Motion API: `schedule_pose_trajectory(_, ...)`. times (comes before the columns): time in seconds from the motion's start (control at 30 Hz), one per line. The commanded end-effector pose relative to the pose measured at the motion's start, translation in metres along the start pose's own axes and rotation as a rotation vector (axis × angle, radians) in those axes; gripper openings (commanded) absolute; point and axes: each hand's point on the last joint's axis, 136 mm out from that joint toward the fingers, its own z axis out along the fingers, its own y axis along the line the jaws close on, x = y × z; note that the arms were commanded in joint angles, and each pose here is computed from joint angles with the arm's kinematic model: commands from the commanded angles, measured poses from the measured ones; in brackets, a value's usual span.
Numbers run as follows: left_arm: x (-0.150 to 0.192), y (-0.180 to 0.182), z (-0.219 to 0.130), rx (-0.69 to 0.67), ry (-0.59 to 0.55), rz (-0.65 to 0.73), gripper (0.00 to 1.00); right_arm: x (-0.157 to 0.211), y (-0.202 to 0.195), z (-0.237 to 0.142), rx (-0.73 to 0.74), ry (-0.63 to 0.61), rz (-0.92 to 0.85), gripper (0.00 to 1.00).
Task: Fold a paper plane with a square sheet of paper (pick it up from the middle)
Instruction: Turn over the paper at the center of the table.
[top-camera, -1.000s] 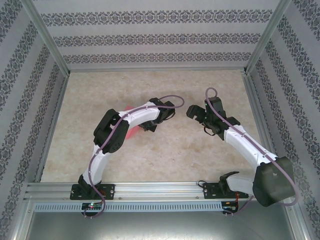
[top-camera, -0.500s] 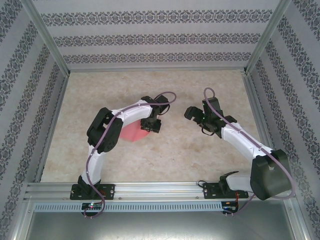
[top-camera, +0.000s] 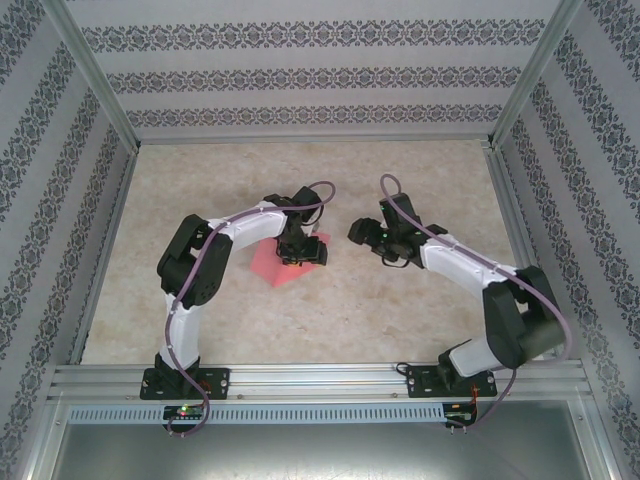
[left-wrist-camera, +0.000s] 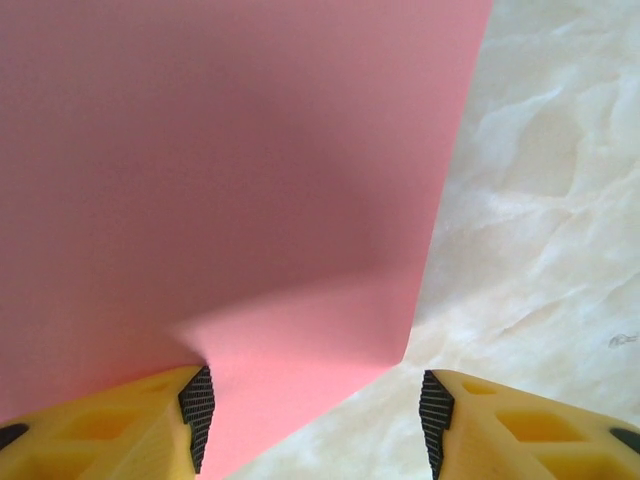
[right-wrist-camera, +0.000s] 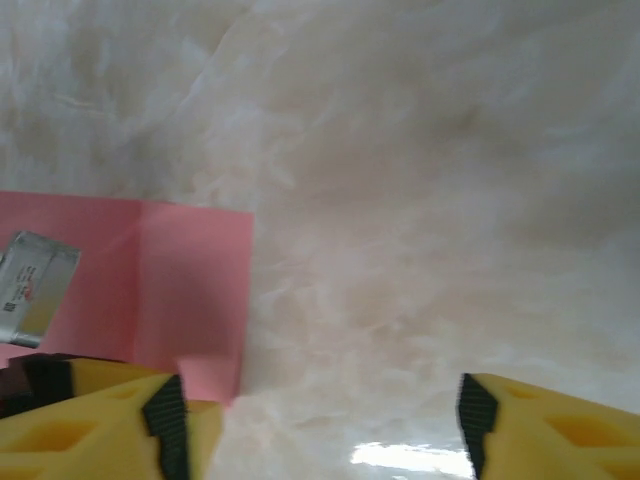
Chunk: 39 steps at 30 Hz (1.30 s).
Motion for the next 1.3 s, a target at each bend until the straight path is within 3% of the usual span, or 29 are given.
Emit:
schedule_pose_trajectory(0.0,-0.002,-0.003,-0.008,0.055,-0.020,-0.026,0.58,0.007,0.032,0.013,-0.087,0.046,-0.004,0.63)
schedule_pose_trajectory(0.13,-0.002,-0.001,-0.011,0.055,-0.026,-0.033,0.43,0.023,0.044,0.033,-0.114,0.119,0.016,0.39)
schedule_pose_trajectory(0.2,-0.002,-0.005,-0.015,0.076,-0.032,-0.031,0.38,0.027,0.043,0.040,-0.108,0.138,0.037,0.32)
schedule_pose_trajectory(0.43,-0.010,-0.051,-0.071,0.266,-0.121,0.032,0.37,0.019,0.026,0.035,-0.046,0.107,0.074,0.31)
schedule_pose_trajectory(0.63,-0.023,-0.062,-0.142,0.357,-0.275,0.043,0.48,0.009,0.020,0.025,-0.042,0.077,0.084,0.35)
schedule_pose_trajectory(0.77,-0.034,-0.017,-0.163,0.286,-0.375,-0.071,0.61,0.007,0.032,0.016,-0.076,0.062,0.038,0.44)
schedule_pose_trajectory(0.9,-0.033,0.040,-0.155,0.227,-0.401,-0.217,0.75,0.017,0.059,0.012,-0.156,0.095,-0.038,0.53)
schedule_pose_trajectory(1.1,-0.019,0.110,-0.139,0.079,-0.428,-0.373,0.93,0.057,0.103,0.033,-0.165,0.208,-0.158,0.50)
schedule_pose_trajectory(1.27,-0.009,0.139,-0.137,0.031,-0.442,-0.435,1.00,0.094,0.127,0.067,-0.138,0.311,-0.206,0.44)
